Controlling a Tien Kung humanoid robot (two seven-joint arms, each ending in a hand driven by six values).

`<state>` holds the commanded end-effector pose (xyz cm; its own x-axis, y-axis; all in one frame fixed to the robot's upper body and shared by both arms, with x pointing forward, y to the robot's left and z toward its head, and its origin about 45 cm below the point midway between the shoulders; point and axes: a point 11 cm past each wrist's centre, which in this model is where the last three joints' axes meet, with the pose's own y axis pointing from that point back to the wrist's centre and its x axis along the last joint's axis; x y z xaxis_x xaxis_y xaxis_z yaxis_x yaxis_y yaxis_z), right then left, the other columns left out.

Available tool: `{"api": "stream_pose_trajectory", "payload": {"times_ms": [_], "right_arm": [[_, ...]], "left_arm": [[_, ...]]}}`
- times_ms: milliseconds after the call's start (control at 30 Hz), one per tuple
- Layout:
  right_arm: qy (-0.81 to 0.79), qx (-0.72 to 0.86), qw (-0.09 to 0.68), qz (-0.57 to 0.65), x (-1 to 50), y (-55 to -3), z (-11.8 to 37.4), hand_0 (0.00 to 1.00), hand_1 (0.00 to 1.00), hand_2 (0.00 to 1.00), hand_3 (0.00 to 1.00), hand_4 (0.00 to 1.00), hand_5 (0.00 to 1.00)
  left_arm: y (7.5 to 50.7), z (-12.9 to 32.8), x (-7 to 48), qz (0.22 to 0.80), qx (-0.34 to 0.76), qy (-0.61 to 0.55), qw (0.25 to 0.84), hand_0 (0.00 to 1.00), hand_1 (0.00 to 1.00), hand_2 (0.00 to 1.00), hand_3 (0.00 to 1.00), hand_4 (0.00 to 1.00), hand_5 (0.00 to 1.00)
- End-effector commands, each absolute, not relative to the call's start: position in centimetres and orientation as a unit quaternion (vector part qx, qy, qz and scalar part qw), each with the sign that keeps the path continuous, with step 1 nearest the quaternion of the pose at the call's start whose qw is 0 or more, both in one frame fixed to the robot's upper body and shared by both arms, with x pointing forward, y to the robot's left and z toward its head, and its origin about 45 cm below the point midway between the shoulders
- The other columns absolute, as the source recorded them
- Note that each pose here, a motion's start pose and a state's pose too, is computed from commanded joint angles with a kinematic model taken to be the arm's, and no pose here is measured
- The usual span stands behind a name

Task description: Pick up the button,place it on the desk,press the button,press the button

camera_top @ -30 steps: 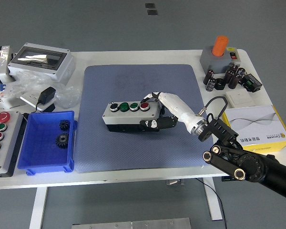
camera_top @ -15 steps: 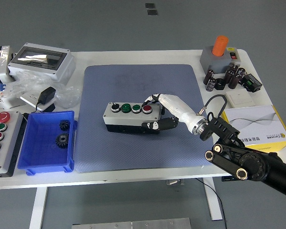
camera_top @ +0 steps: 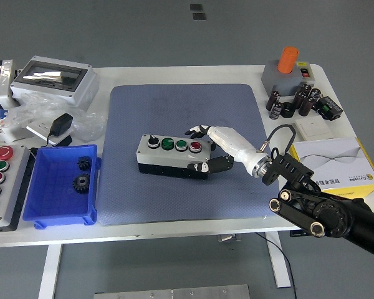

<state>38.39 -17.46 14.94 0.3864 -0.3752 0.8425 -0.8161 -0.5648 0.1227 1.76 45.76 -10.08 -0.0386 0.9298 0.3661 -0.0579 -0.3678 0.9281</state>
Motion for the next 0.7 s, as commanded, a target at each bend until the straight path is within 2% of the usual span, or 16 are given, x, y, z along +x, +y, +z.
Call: {"api": "stream_pose_trajectory", "payload": {"times_ms": [133,167,700], "right_arm": [[-0.372,0.777,0.284,0.421,38.61,-17.59,15.07,0.746,0.761,0.811,0.85,0.661,0.035],[-0.37,0.774,0.287,0.426,38.66,-17.61,15.12,0.758,0.777,0.84,0.89,0.675,0.039],[-0.364,0.77,0.291,0.435,38.57,-17.52,15.47,0.776,0.792,0.864,0.921,0.689,0.037]], "left_arm": [[45.77,-10.07,1.86,0.607,0.561,0.388,0.408,0.73,0.733,0.635,0.693,0.64,0.186],[45.77,-10.07,1.88,0.607,0.561,0.388,0.408,0.73,0.733,0.635,0.692,0.639,0.185],[45.66,-10.11,1.87,0.607,0.558,0.389,0.41,0.731,0.733,0.632,0.686,0.63,0.18]]}}
